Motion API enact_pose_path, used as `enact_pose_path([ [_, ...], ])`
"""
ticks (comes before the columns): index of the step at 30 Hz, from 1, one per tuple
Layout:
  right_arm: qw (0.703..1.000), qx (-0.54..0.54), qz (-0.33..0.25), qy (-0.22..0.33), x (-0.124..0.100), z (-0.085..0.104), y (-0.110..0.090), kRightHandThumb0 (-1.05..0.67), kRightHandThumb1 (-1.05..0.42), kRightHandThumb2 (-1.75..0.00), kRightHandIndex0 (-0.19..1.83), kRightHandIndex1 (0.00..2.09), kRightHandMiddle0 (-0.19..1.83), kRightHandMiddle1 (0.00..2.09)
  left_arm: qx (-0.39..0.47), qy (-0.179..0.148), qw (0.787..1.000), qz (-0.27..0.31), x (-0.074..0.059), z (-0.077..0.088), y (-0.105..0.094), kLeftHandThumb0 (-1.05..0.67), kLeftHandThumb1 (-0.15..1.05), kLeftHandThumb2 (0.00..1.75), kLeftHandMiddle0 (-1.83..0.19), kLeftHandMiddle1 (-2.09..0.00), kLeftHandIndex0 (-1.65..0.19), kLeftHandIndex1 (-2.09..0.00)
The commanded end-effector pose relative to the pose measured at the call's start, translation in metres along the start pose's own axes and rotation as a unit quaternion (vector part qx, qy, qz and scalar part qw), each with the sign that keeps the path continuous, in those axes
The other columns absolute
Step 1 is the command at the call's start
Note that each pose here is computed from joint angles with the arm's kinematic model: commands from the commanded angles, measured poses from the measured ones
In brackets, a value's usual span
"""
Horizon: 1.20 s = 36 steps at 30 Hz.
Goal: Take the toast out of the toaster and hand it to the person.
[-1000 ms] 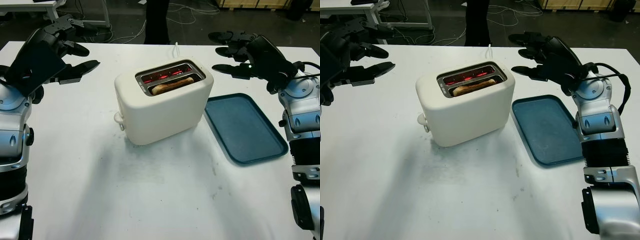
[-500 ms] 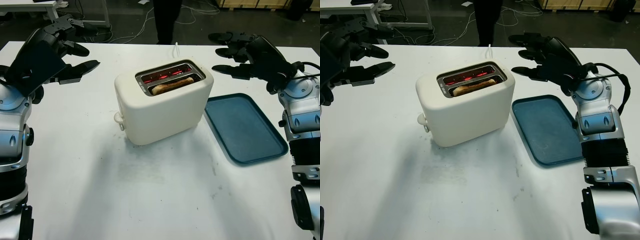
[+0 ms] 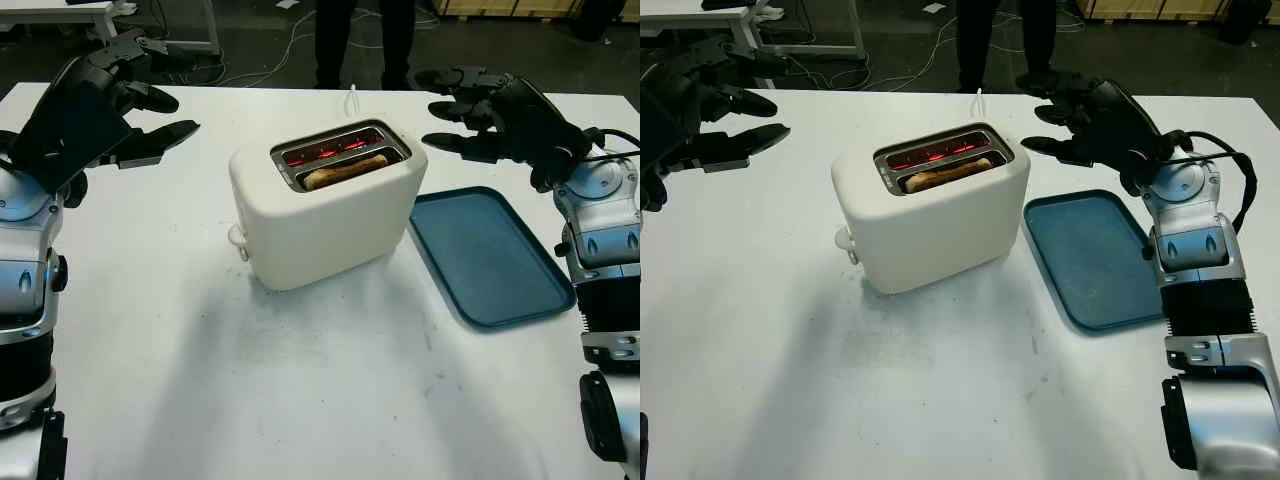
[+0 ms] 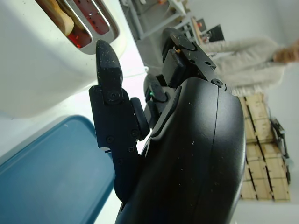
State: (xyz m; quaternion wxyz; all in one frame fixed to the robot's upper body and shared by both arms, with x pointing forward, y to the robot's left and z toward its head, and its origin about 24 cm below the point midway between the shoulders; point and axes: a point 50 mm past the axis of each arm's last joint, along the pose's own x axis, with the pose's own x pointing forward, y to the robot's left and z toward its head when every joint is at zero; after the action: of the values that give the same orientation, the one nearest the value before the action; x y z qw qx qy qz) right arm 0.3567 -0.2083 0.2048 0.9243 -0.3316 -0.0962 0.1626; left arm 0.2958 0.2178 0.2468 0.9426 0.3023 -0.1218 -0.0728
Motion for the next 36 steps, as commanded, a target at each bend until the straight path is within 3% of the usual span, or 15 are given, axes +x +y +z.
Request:
enact_pose_path([
  [1, 1.000, -0.002, -0.002, 0.004, -0.0010, -0.0033, -0.0005, -0.38, -0.92, -0.14, 0.46, 0.01, 0.42, 0.01, -0.004, -0.004, 1.000, -0.002, -0.0007, 0.0020, -0.0004, -0.27, 0.76, 0.44, -0.08, -1.15, -0.20, -0.80],
  [36, 1.000, -0.007, -0.001, 0.001, -0.0008, -0.0048, -0.0011, -0.42, -0.92, -0.14, 0.46, 0.00, 0.43, 0.00, -0.003, -0.005, 1.000, 0.002, -0.0008, 0.0019, 0.0016, -0.30, 0.76, 0.42, -0.09, -1.15, -0.20, -0.79],
])
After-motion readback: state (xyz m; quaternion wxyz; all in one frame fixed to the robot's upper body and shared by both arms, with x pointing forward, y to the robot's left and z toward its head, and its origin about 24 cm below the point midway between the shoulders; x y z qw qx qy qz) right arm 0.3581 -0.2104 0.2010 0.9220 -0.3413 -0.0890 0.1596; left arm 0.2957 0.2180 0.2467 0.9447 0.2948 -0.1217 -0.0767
